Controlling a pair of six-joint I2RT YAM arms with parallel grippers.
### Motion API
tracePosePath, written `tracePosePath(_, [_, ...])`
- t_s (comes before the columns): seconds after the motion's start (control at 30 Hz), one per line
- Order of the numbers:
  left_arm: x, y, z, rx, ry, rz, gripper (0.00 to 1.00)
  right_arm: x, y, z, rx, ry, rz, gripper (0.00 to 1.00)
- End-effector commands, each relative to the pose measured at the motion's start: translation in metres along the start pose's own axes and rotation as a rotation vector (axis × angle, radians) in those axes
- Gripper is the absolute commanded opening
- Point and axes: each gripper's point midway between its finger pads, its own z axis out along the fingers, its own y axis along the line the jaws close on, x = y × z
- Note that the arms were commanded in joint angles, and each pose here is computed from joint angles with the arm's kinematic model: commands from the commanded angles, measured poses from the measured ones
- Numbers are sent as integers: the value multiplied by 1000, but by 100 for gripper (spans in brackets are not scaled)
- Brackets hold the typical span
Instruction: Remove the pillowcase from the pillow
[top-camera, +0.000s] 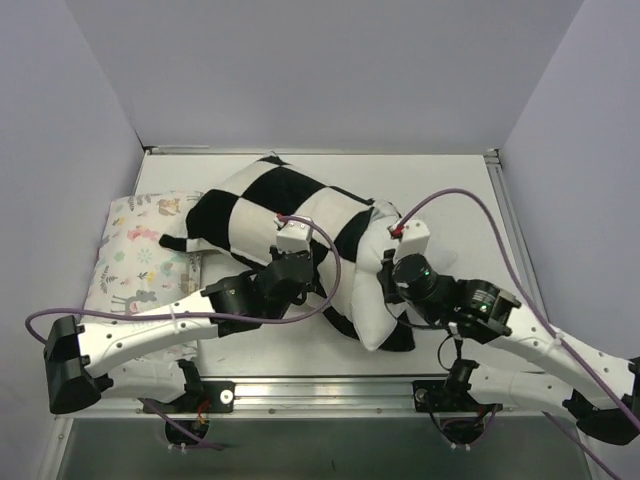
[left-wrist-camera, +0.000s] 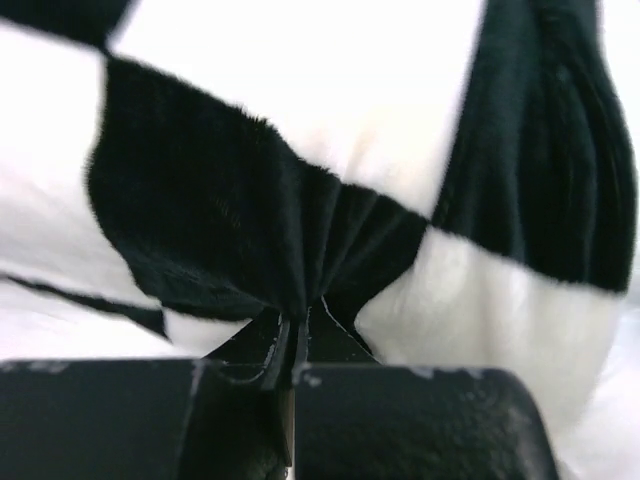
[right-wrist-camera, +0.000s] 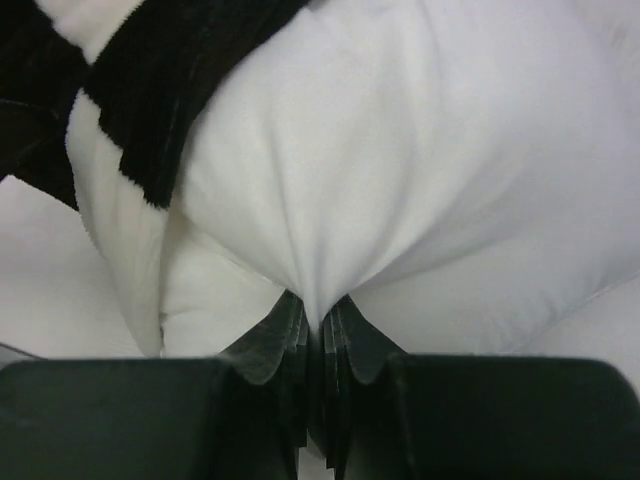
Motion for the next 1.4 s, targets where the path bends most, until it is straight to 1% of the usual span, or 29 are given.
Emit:
tracePosePath(0.0, [-109,3,-64,-78,-256,112,0,-65,-2,-51,-83,-92,8,0])
tracePosePath(0.03, [-120,2,-72,-93,-277,135,0,-74,4,-59,-118,-96,13,0])
tracePosePath(0.07, [-145,-2,-85,-92,-317,121,0,-83,8,-69,-154,-107,22,0])
tracePosePath(0.13, [-162,-11,-89,-83,-333,166,0,-107,16,-88,-220,-155,61,0])
tracePosePath(0.2, [-188,-30,-90,-56,-356,197,0,-123,12,-94,-210,-189,89,0])
tracePosePath(0.23, [-199,-30,-83,-68,-353,191,0,-126,6,-90,-178,-192,104,0])
tracePosePath(0.27, [-197,-29,-72,-71,-302,220,0,-126,2,-87,-168,-184,120,0])
tracePosePath(0.3, [-198,-50,-55,-4,-263,191,0,-131,-18,-76,-104,-184,174,0])
tracePosePath(0.33, [-199,-44,-39,-15,-239,182,0,-123,-26,-61,-73,-145,189,0])
tracePosePath(0.37, [-195,-46,-27,-6,-215,178,0,-117,-26,-51,-99,-106,208,0])
tracePosePath(0.4, [-182,-51,-7,-3,-172,175,0,-116,-58,-33,-8,-97,282,0])
tracePosePath(0.47, [-171,-52,20,38,-97,151,0,-79,-75,5,-4,38,352,0])
tracePosePath(0.5, [-157,-51,38,27,-53,142,0,-77,-105,19,49,29,435,0])
tracePosePath(0.53, [-147,-48,48,23,-22,144,0,-63,-121,35,81,70,492,0])
tracePosePath(0.57, [-142,-33,58,-21,0,135,0,-37,-123,48,50,141,552,0])
tracePosePath(0.63, [-116,-6,75,-90,62,116,0,-26,-151,62,92,138,662,0])
tracePosePath(0.67, [-119,24,83,-150,66,71,0,-21,-161,65,119,138,686,0])
tracePosePath(0.73, [-120,67,81,-217,71,-25,0,-22,-177,66,153,132,731,0])
tracePosePath(0.77, [-107,89,83,-246,95,-49,0,-25,-181,65,154,126,754,0])
tracePosePath(0.8, [-123,128,75,-313,56,-105,0,-30,-185,63,158,111,763,0])
tracePosePath(0.9, [-128,187,59,-416,30,-178,0,-33,-196,59,187,98,778,0])
tracePosePath(1.0, [-127,206,54,-452,27,-187,0,-23,-204,60,233,120,779,0])
tracePosePath(1.07, [-126,196,59,-402,35,-187,0,-23,-200,62,211,127,782,0])
tracePosePath(1.17, [-116,158,76,-282,67,-144,0,-34,-195,65,196,129,749,0])
tracePosePath(1.2, [-105,150,88,-272,107,-119,0,-37,-192,65,184,129,742,0])
tracePosePath(1.23, [-111,130,93,-238,106,-99,0,-47,-188,65,172,112,725,3])
tracePosePath(1.3, [-88,122,113,-265,193,-53,0,-54,-183,64,172,120,687,13])
tracePosePath(1.33, [-87,118,119,-266,208,-44,0,-57,-171,68,153,141,638,23])
tracePosePath(1.37, [-90,110,122,-260,220,-35,0,-73,-168,65,152,123,606,29])
